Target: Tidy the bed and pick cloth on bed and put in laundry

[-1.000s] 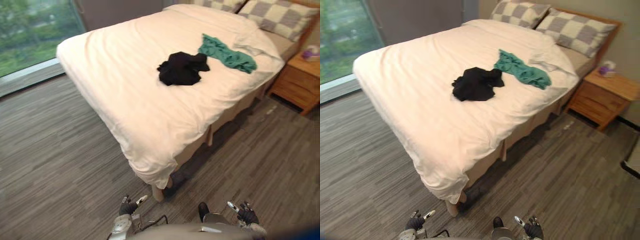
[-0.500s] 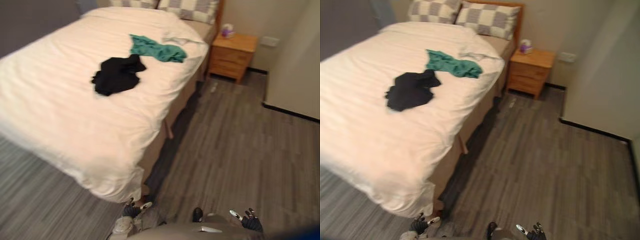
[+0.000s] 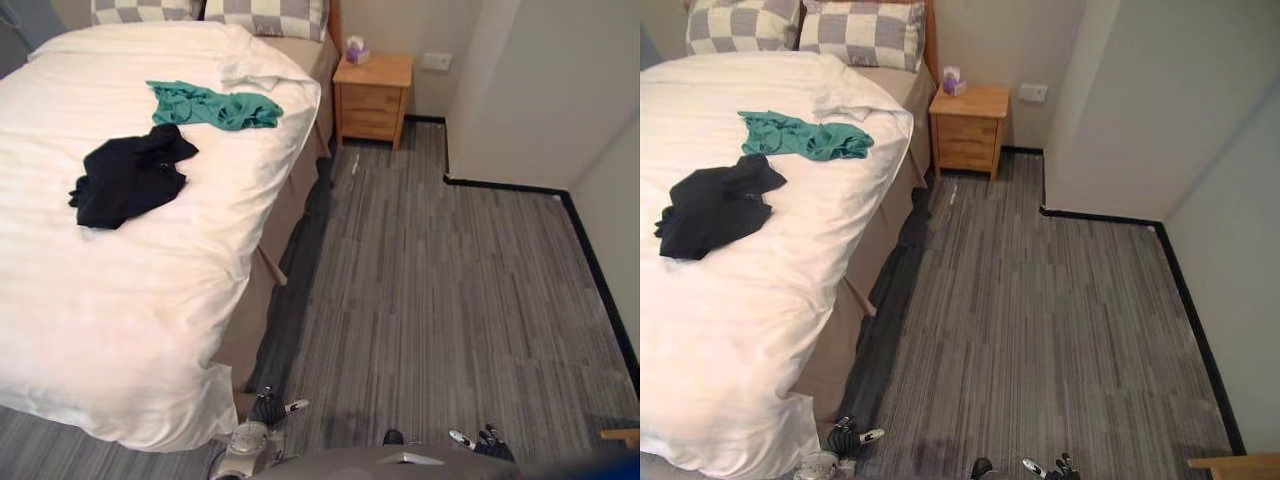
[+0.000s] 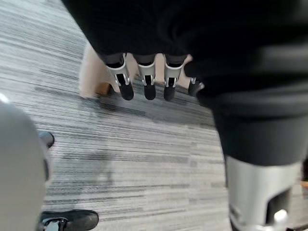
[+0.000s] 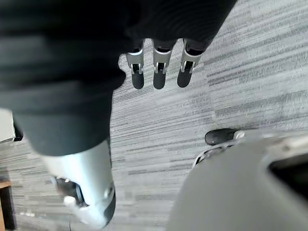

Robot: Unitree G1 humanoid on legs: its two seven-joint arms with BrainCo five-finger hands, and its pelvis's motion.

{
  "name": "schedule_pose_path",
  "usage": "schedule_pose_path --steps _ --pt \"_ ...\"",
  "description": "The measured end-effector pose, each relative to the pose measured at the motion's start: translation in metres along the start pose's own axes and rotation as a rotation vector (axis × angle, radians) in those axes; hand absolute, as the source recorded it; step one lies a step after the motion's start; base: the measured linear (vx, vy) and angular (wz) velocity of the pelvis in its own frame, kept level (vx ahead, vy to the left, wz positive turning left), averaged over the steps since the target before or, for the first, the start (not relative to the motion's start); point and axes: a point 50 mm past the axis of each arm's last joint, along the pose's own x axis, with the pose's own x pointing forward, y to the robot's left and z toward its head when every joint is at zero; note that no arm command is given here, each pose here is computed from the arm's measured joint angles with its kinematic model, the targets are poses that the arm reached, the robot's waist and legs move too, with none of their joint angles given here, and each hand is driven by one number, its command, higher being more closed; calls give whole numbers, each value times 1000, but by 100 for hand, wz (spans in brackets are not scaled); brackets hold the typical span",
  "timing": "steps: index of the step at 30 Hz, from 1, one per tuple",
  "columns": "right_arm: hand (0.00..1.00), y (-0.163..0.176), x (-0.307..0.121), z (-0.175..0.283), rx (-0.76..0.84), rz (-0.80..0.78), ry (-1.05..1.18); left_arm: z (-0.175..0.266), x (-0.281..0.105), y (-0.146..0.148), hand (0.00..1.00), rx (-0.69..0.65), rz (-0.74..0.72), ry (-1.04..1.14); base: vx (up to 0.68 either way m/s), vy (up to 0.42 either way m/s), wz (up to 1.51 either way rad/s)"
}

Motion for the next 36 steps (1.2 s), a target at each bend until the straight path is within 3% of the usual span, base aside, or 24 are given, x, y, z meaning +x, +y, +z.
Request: schedule_pose_path --steps 4,10,11,17,24,29,36 --pt "0 6 14 40 -67 34 -45 -6 -3 2 0 -42 18 -9 -78 135 -145" --pt "0 15 11 25 4 42 14 -7 -2 7 0 -9 -15 15 5 101 -27" --pt "0 9 11 20 -9 49 47 -8 3 14 0 1 29 133 73 15 -1" --pt "0 9 10 19 -8 50 45 -8 3 14 0 -6 29 132 0 0 0" --pt "0 1 5 12 48 32 -15 -14 0 12 0 -233 0 109 20 -4 2" --pt "0 6 -2 6 74 69 -83 -21 -6 16 0 -503 15 44 78 -23 -18" --pt "0 9 -2 23 5 109 -153 -8 -9 13 0 -587 22 -76 182 -25 -15"
